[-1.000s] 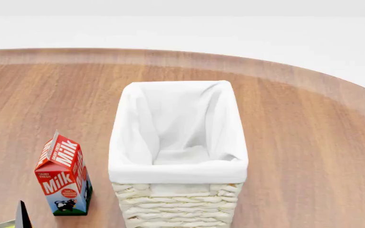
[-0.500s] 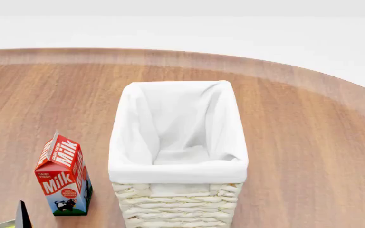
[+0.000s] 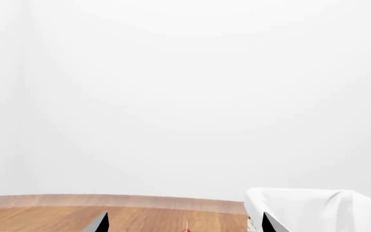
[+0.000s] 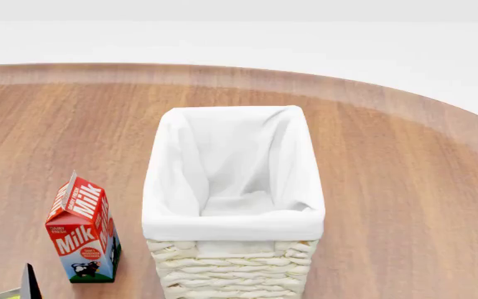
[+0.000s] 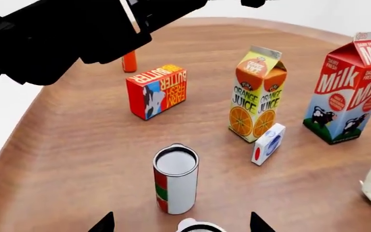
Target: Pick up the alphabet soup, and put it in the basket.
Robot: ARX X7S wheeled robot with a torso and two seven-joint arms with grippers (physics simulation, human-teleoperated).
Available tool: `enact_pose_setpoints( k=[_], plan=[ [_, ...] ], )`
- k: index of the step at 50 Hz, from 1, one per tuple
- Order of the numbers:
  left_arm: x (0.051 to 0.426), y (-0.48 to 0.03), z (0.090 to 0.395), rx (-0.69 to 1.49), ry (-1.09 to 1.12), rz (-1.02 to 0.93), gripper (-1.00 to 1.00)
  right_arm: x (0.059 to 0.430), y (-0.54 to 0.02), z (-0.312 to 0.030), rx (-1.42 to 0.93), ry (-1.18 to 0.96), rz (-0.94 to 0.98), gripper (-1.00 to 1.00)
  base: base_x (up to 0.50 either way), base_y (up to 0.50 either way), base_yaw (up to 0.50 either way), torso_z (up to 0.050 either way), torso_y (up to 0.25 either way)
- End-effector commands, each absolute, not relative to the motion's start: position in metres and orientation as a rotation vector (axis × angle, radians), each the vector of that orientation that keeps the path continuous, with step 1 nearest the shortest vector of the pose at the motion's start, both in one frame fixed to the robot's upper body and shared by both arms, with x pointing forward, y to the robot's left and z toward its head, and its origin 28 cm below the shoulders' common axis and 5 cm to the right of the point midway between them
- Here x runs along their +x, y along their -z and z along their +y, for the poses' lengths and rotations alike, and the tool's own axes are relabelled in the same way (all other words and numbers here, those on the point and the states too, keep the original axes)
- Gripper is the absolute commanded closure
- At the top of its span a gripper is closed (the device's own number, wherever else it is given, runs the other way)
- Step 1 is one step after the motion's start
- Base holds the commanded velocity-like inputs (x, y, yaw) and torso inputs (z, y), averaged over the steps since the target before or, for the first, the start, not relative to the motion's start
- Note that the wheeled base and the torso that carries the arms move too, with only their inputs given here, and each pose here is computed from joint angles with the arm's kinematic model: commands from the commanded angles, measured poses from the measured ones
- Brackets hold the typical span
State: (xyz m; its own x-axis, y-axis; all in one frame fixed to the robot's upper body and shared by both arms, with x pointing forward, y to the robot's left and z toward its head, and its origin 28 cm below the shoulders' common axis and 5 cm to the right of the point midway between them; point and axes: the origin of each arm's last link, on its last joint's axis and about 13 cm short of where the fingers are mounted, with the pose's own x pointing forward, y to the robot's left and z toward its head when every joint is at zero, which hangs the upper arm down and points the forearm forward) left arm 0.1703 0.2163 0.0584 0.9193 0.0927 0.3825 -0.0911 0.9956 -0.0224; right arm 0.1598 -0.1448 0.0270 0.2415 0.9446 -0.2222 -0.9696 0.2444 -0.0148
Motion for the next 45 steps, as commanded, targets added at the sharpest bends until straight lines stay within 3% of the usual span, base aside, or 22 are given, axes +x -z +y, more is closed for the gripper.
enact_pose_setpoints(
  k=[1, 45],
  plan=[
    [0.171, -0.057, 0.217, -0.004, -0.095, -0.394, -1.0, 0.158, -0.025, -0.147, -0.185, -1.288, 0.194, -1.0, 0.0, 0.0, 0.0, 0.0, 0.0],
    [0.169, -0.058, 0.217, -0.002, -0.098, -0.395, -1.0, 0.16, -0.013, -0.148, -0.226, -1.23, 0.25, -1.0, 0.0, 0.0, 0.0, 0.0, 0.0]
  ],
)
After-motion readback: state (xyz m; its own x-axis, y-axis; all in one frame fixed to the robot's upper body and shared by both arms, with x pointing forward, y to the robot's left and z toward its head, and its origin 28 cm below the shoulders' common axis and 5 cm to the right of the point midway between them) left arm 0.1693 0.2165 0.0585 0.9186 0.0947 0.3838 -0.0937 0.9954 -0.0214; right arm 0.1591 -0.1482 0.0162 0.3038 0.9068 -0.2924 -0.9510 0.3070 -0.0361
